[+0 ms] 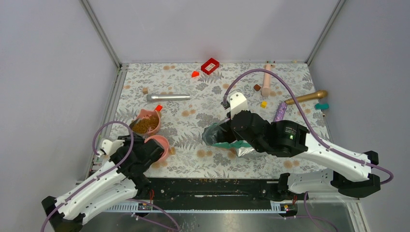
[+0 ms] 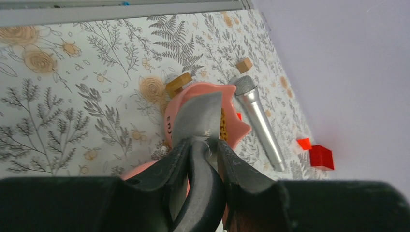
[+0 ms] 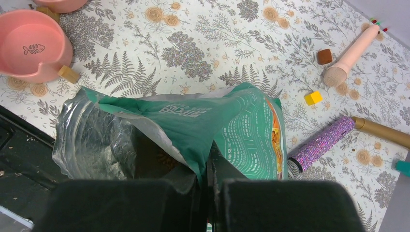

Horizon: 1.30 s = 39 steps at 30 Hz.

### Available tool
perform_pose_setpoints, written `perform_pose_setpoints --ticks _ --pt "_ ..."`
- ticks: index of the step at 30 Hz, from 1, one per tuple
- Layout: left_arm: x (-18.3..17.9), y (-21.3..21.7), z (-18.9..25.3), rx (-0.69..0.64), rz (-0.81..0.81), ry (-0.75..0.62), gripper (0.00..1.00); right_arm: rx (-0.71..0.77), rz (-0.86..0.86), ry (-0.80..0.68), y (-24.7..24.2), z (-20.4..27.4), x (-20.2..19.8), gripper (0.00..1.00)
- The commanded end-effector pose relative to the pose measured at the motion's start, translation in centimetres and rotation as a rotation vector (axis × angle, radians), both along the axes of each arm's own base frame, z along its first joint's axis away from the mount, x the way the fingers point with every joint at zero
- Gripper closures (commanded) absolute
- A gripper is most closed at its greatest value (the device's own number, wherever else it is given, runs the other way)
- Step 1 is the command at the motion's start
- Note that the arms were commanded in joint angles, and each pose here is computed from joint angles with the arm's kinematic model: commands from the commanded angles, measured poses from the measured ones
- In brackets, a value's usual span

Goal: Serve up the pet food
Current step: Pour the pet food into the pet food bowl.

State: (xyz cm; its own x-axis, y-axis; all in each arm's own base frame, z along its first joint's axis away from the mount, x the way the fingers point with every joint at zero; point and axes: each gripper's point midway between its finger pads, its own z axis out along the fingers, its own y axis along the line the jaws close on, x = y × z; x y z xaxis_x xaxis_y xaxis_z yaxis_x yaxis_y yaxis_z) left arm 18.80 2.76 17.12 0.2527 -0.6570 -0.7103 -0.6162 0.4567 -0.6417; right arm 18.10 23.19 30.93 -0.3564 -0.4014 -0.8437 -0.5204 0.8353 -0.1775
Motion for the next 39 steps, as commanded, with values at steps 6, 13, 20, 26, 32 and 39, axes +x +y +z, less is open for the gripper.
perform_pose_setpoints --ticks 6,13,20,26,32,39 --pt "2.5 -0.8 2.8 -0.264 0.142 -0.250 1.00 0.240 -0.028 -0.098 1.1 5.3 0.7 1.00" --pt "2.6 -0.4 2.8 -0.228 0.164 -0.213 1.00 0.232 -0.031 -0.098 1.1 5.1 0.7 1.00" --pt "3.1 -0.4 3.1 -0.154 0.161 -0.135 1.00 0.208 -0.033 -0.095 0.8 4.9 0.7 1.00" --pt "3.8 -0.7 3.2 -0.077 0.132 -0.022 1.00 0.201 -0.031 -0.096 0.6 4.9 0.6 1.00" --pt "4.4 -0.5 2.6 -0.038 0.123 0.080 1.00 0.194 -0.035 -0.100 0.0 4.9 0.6 1.00" --pt "5.7 -0.5 2.3 0.006 0.093 0.172 1.00 0.182 -0.036 -0.106 -0.3 4.8 0.6 1.00"
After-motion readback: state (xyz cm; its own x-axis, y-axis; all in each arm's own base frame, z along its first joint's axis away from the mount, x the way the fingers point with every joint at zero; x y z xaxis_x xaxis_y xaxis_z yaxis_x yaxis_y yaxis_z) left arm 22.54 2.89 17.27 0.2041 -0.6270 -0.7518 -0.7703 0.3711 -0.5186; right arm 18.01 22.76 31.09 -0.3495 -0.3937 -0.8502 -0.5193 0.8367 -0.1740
